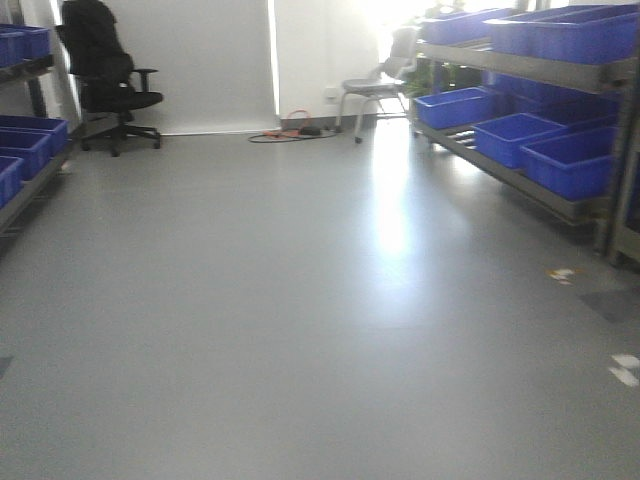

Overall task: Pick and sort blue part to right shelf
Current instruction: 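Drive the base to the blue bin shelf holding both parts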

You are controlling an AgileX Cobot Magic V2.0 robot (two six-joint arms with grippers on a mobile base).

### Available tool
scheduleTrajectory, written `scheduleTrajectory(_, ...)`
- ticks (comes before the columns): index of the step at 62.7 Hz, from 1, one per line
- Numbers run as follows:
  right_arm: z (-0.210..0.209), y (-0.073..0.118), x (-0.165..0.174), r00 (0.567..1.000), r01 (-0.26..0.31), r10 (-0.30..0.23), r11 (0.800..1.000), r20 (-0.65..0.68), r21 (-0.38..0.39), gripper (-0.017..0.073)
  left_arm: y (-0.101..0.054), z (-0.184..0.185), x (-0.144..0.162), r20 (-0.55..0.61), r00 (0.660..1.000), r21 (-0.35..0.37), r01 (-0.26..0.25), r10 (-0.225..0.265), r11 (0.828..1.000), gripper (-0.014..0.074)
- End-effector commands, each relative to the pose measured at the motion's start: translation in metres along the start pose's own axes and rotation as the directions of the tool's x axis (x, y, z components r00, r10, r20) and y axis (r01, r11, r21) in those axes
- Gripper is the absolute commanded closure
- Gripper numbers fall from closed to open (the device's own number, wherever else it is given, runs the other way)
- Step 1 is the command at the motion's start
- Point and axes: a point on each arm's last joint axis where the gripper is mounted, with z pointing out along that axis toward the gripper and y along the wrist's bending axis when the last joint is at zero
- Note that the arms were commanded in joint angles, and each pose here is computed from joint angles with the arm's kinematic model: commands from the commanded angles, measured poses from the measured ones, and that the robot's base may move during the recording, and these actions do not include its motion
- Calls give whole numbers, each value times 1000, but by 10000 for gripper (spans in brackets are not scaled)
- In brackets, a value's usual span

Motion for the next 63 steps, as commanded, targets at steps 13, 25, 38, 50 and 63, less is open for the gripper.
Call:
scheduleTrajectory(13,-6,0,-14,993,17,-17,1000,121,4,263,0,-3,-15,103,995,8,1,-2,1000,300)
scheduleTrajectory(25,-6,0,-14,993,17,-17,1000,121,4,263,0,-3,-15,103,995,8,1,-2,1000,300)
scheduleTrajectory(38,-6,0,-14,993,17,-17,1000,121,4,263,0,-3,-15,103,995,8,1,-2,1000,300)
scheduleTrajectory(50,-6,0,-14,993,17,-17,1000,121,4,263,0,-3,-15,103,995,8,1,-2,1000,300)
scheduleTrajectory(63,-6,0,-14,993,17,-17,1000,121,4,263,0,-3,-15,103,995,10,1,-2,1000,300)
